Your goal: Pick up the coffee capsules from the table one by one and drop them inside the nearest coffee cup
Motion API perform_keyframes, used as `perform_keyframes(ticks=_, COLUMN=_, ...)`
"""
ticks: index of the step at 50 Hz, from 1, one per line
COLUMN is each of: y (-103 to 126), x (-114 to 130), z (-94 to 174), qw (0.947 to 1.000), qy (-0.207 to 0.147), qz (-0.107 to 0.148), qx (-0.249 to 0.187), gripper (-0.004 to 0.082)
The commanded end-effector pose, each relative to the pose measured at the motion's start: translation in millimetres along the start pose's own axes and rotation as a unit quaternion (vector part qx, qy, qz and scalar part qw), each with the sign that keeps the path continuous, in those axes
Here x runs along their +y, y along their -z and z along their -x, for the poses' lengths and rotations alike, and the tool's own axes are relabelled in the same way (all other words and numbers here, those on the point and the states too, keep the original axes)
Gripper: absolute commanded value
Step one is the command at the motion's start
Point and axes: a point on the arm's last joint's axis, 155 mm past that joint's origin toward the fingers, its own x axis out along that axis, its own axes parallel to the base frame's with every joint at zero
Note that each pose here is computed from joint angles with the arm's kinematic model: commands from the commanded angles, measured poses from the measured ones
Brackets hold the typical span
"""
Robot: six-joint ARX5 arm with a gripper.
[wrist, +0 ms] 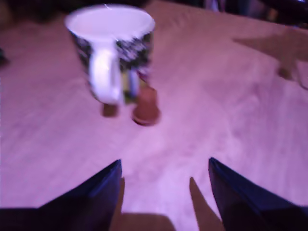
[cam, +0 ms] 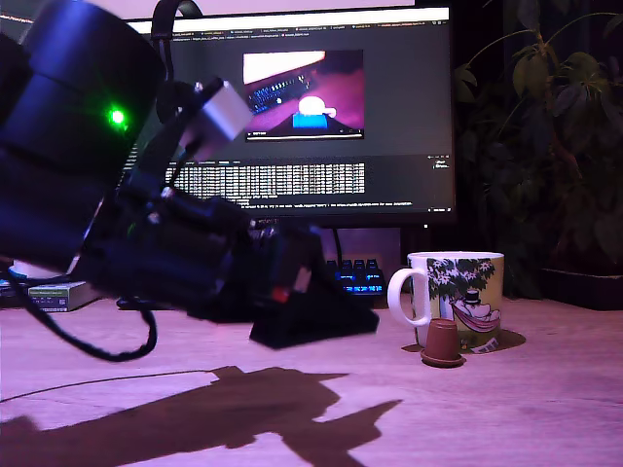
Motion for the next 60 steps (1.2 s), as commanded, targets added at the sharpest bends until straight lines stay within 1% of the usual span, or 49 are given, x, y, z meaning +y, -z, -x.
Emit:
perform_keyframes(ticks=1, y=7, x=0, z=-1, qw=1.0000, qy=-0.003, qz=0.001, qx=0.007, gripper=0.0519)
perform_keyframes(ticks=8, y=6, x=2, z=-6, qw=0.9999, qy=-0.007, qz=0.001, qx=0.008, gripper=0.0519)
perform_keyframes(ticks=39, y=0, x=-5, z=-44, qw=0.9999, qy=0.005, qz=-0.003, qx=0.008, gripper=0.0518)
perform_keyframes(ticks=52, y=-11, x=-4, z=-58, qw=1.0000, qy=0.006, qz=-0.003, qx=-0.001, gripper=0.0518)
perform_keyframes(ticks=60, y=-8, x=-3, z=-71, qw=0.9999, qy=0.007, qz=0.001, qx=0.014, gripper=0.0518)
